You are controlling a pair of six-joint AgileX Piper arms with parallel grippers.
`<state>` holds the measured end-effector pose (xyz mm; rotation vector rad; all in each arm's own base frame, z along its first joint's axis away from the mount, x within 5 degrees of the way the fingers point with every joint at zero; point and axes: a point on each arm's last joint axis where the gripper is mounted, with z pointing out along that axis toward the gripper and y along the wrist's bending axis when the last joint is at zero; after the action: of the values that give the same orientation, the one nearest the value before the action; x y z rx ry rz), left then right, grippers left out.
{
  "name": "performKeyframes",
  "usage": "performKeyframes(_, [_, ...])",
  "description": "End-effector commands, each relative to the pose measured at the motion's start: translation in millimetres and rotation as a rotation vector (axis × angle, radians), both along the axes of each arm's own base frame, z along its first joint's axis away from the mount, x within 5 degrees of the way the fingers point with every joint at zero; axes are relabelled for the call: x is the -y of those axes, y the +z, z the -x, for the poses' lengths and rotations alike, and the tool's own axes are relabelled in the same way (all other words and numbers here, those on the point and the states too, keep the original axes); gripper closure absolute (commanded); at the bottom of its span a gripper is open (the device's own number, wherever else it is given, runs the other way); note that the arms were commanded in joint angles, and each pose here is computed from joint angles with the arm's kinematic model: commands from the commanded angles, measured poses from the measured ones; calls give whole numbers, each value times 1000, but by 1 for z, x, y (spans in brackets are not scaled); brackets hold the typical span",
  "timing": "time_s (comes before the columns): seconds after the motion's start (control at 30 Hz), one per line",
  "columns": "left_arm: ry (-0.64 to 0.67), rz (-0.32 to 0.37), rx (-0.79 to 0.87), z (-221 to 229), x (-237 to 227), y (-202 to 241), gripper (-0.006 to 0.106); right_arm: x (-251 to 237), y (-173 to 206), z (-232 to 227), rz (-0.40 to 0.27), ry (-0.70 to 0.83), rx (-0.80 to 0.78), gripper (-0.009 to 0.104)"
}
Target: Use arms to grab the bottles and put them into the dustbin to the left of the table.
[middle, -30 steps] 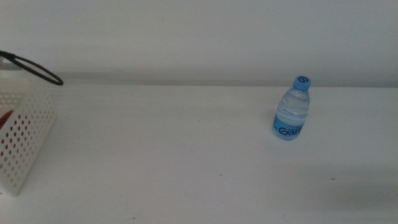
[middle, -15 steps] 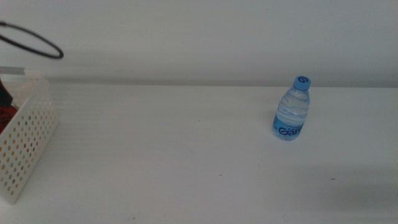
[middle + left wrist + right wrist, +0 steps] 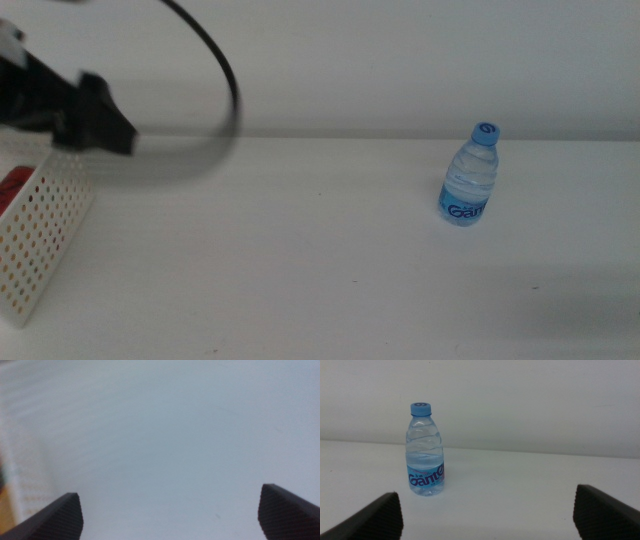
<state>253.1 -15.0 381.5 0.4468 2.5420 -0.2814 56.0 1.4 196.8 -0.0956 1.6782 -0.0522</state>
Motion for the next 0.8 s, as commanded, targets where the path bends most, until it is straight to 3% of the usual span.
performKeyframes(0.0, [-181,-45,68,38,26,8,7,1,-12,1,18,-7,6,4])
performKeyframes(0.17, [-366,-9,316,107,56,21,7,1,-12,1,18,-7,6,4])
performKeyframes(0.4, [-417,174,401,168,57,4,7,1,-12,1,18,-7,6,4])
performKeyframes(0.47, [-455,233,409,178,61,-2,7,1,-12,1,18,-7,6,4])
performKeyframes(0.6, [-528,262,481,179,72,-14,7,1,-12,1,18,-7,6,4])
performKeyframes(0.7, [-487,307,479,178,75,-18,7,1,-12,1,18,-7,6,4])
performKeyframes(0.77, [-472,294,488,177,76,-19,7,1,-12,1,18,-7,6,4])
